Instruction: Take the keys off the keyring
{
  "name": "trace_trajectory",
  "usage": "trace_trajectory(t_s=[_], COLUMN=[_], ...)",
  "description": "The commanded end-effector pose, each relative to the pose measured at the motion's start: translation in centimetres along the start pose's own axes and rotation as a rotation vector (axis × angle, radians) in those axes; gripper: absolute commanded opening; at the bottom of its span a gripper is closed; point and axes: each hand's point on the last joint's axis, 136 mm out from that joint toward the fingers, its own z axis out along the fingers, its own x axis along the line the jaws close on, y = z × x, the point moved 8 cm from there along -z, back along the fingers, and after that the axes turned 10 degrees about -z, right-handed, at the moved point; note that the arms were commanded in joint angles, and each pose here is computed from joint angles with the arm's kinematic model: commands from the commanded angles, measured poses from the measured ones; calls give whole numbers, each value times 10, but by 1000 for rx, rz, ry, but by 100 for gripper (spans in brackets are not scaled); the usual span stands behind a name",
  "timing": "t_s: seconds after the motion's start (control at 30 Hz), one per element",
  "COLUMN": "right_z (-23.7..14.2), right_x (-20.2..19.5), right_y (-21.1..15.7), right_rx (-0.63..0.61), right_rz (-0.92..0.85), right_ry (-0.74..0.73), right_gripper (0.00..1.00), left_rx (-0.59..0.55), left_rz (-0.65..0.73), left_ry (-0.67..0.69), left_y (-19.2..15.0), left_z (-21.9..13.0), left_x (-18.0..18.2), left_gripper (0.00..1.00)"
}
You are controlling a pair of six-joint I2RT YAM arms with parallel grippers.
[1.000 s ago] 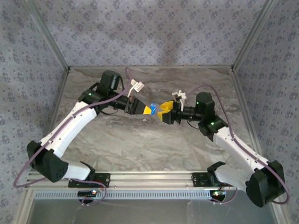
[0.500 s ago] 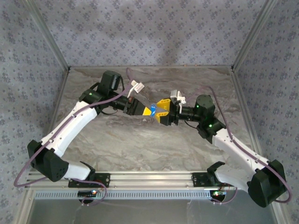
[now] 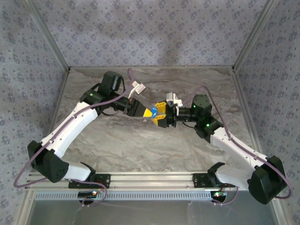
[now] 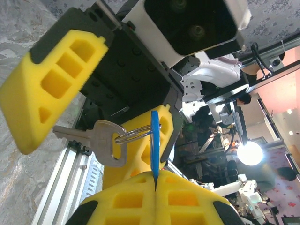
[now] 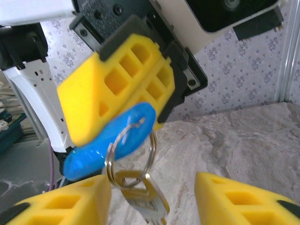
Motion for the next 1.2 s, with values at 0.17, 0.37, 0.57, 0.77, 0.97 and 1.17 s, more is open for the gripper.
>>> trace_trajectory(t_s=[0.17, 0.37, 0.57, 0.77, 0.97, 1.17], right_z=[1, -1, -1, 0, 1, 10], right_x=[5, 5, 7, 9, 11, 12], right_y=[19, 20, 27, 30, 36, 37], right_rx=[-22, -31, -67, -79, -103, -125], right_rz=[-49, -31, -26, -22, -28, -32], right_ry=[18, -14, -37, -58, -67, -57], right_gripper=[33, 26, 13, 8, 13, 18], left_rx=[-8, -32, -60, -85, -95, -109], left_rz=[117, 138, 147, 148, 154, 166], left_ry=[-49, -43, -34, -28, -34, -40], left_y=[-1, -1, -1, 0, 1, 1], left_z=[-6, -9, -13, -17, -17, -19], left_x=[-29, -33, -35, -34, -36, -41], left_gripper=[0, 0, 0, 0, 0, 0])
